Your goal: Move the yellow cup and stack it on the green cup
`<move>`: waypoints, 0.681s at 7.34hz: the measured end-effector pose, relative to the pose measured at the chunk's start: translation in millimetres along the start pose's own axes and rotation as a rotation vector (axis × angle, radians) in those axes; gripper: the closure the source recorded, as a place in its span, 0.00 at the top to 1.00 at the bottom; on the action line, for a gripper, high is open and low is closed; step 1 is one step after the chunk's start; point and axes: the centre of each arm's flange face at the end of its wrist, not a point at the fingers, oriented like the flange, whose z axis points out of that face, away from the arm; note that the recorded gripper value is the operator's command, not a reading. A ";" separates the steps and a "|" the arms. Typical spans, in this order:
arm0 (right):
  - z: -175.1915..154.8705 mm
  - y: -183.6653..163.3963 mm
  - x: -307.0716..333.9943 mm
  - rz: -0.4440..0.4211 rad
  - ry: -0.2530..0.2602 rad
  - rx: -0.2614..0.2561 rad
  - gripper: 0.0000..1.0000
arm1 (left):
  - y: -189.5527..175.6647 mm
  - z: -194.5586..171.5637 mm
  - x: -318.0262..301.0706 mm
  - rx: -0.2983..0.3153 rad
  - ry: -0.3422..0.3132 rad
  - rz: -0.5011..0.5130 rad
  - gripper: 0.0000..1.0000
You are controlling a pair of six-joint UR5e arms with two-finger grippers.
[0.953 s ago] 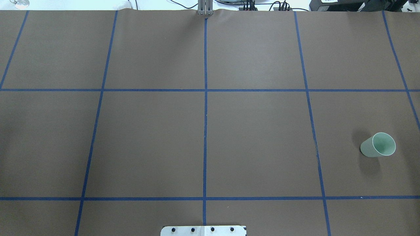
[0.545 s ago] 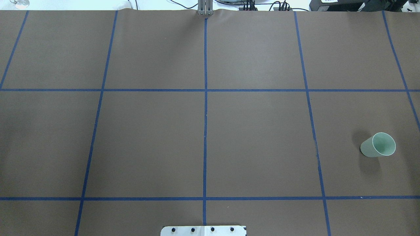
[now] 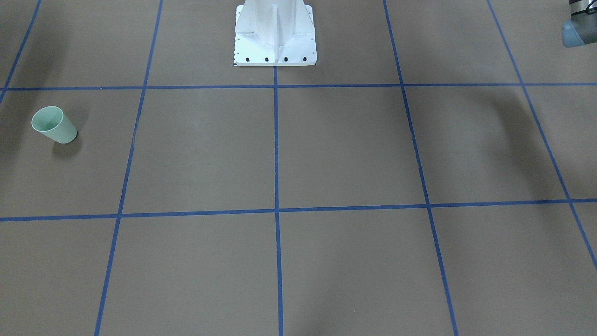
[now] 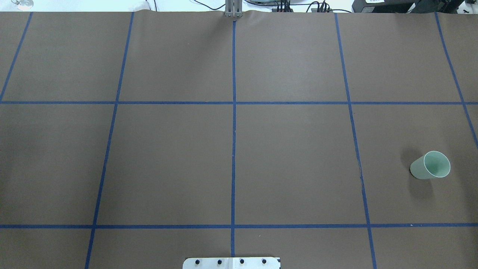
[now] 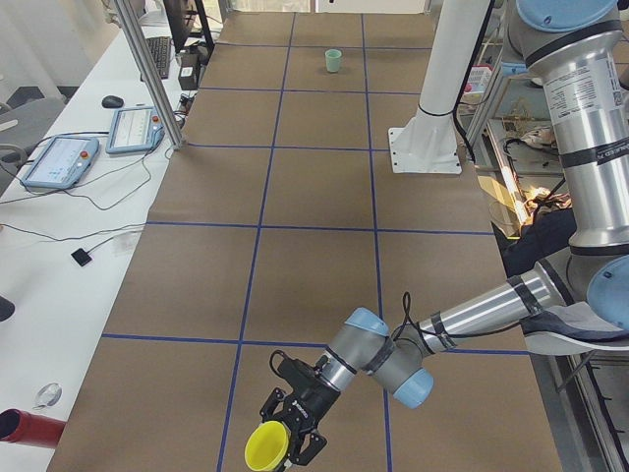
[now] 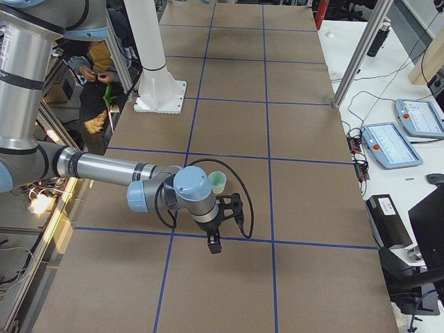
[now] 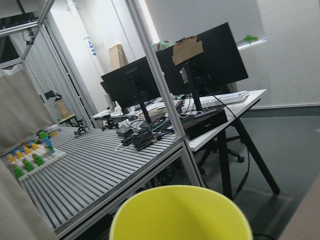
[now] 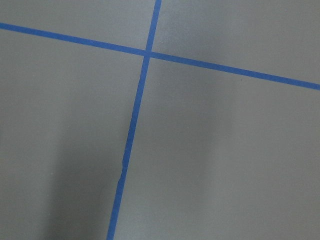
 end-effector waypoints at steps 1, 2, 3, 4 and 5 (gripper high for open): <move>-0.9 -2.9 -0.5 -0.003 0.000 0.004 1.00 | -7.1 -6.2 9.3 0.018 0.069 -0.017 0.45; -1.1 -5.1 -0.4 -0.004 -0.001 0.005 1.00 | -18.0 -13.9 23.5 0.049 0.156 -0.032 0.45; -1.0 -6.2 -0.4 -0.004 -0.002 0.006 1.00 | -30.6 -21.4 41.2 0.080 0.244 -0.027 0.45; -1.1 -7.0 -0.5 -0.005 -0.003 0.007 1.00 | -44.1 -30.2 61.5 0.103 0.335 -0.010 0.45; -0.9 -7.1 -0.4 -0.004 -0.004 0.006 1.00 | -61.2 -47.4 87.4 0.110 0.465 0.007 0.40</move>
